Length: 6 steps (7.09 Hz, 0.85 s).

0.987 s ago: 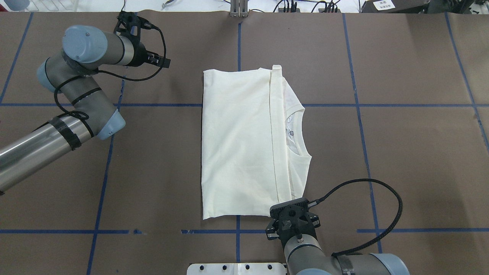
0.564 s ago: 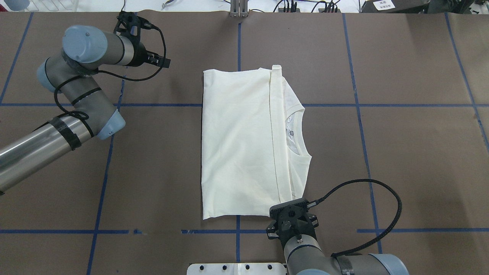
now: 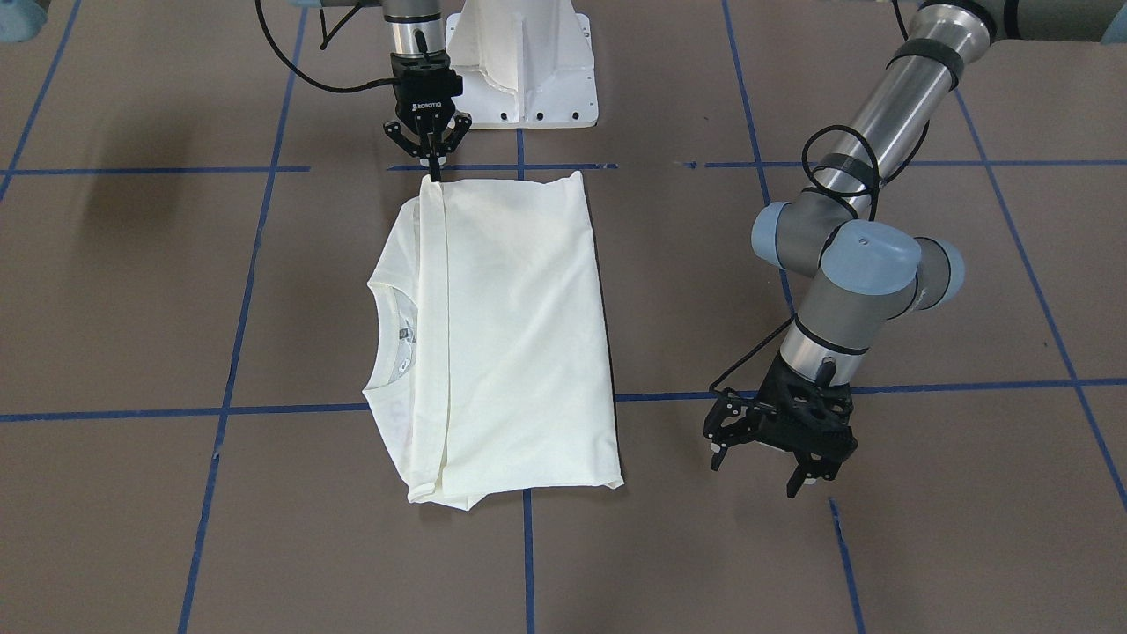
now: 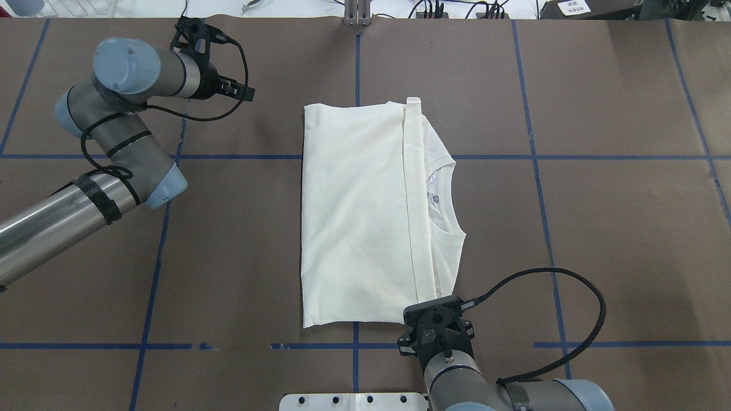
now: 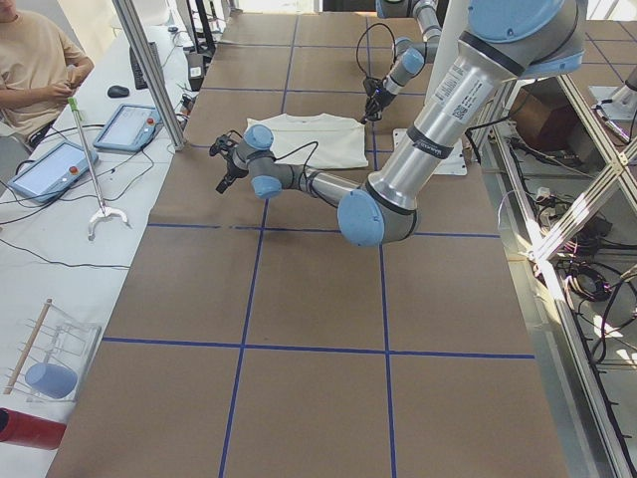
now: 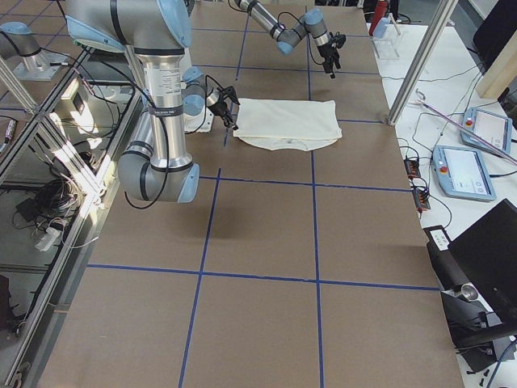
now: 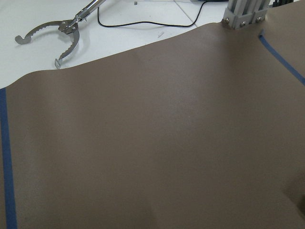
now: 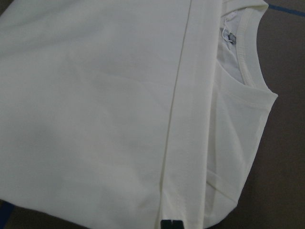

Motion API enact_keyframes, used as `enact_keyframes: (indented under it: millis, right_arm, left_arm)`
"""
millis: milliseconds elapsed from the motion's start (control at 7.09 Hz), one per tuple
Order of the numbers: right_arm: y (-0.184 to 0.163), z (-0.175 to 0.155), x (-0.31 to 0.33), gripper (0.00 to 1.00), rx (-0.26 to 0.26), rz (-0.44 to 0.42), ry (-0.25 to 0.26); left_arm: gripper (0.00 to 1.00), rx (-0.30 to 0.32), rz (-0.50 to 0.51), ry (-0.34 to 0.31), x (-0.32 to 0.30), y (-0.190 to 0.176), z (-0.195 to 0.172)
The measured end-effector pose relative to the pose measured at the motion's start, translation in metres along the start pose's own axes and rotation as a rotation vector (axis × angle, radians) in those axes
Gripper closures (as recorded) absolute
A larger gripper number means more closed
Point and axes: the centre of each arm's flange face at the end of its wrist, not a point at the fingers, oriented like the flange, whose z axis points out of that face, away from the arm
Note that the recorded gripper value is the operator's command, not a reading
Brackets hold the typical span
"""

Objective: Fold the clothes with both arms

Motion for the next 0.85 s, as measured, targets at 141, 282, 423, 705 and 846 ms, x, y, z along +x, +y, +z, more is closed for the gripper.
enact_keyframes:
  millis: [141, 282, 423, 705, 846]
  right_arm:
    - [-0.001, 0.000, 0.007, 1.00, 0.002, 0.008, 0.005]
    - [0.002, 0.003, 0.019, 1.00, -0.001, 0.023, 0.022]
    - [0.009, 0.008, 0.033, 1.00, -0.004, 0.046, 0.045]
    - [0.017, 0.013, 0.050, 0.49, -0.008, 0.102, 0.072]
    - [0.021, 0.015, 0.053, 0.00, -0.011, 0.135, 0.077]
  left_arm:
    - [0.00, 0.001, 0.000, 0.000, 0.000, 0.000, 0.000]
    - [0.00, 0.001, 0.000, 0.001, 0.000, 0.000, 0.000]
    - [0.00, 0.001, 0.001, 0.001, 0.000, 0.000, 0.000]
    - [0.00, 0.001, 0.001, 0.003, 0.001, 0.000, 0.000]
    - [0.00, 0.002, 0.001, 0.003, 0.001, 0.000, 0.000]
